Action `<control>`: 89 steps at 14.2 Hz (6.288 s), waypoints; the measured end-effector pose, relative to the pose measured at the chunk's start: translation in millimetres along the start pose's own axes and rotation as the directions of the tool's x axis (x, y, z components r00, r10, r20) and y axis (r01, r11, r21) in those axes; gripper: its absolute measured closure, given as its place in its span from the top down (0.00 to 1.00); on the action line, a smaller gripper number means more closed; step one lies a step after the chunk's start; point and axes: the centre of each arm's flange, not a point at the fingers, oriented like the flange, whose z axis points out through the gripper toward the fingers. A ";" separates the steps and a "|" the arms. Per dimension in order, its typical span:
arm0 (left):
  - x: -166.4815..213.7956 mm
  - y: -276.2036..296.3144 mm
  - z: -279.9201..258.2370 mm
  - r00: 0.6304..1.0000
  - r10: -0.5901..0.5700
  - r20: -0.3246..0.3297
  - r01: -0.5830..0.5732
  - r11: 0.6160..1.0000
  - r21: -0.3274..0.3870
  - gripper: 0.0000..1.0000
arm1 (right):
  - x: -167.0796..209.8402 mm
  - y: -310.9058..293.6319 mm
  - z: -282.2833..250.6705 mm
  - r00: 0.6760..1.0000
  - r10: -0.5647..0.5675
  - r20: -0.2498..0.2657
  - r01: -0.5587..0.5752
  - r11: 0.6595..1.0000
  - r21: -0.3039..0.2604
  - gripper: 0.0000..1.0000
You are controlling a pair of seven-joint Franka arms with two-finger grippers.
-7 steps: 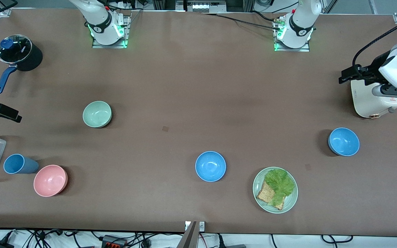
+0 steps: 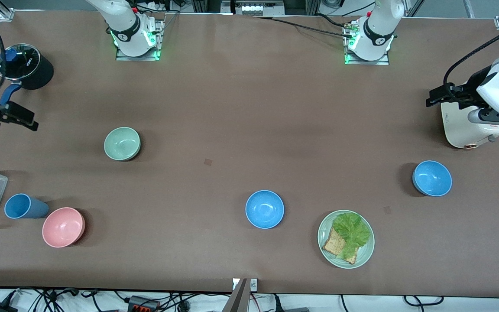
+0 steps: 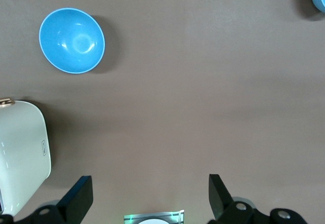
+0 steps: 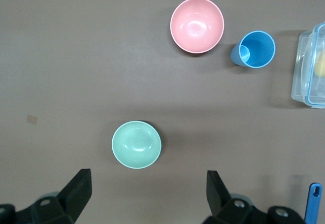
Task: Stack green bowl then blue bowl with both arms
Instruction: 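Move the right gripper toward the pale green bowl, then grasp the rim of the pale green bowl with the right gripper, then lower the green bowl with the right gripper while the left gripper grasps the blue bowl, then release the green bowl with the right gripper while the left gripper lifts the blue bowl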
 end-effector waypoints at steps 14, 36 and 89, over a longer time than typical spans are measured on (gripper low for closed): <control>-1.1 1.5 2.2 1.000 0.004 0.024 -0.003 1.000 -0.001 1.00 | 30.5 -8.3 225.2 0.977 -0.016 0.212 0.022 0.999 -0.025 1.00; 14.9 -16.2 18.3 0.998 -0.023 0.058 0.024 1.000 -0.010 1.00 | -37.3 -10.4 400.8 0.885 -0.013 0.465 0.029 0.999 -0.028 0.54; 99.6 -15.6 156.7 0.983 0.149 0.108 -0.146 0.989 -0.033 0.05 | 37.3 -198.5 104.5 0.959 0.282 -0.037 -0.281 0.959 0.029 1.00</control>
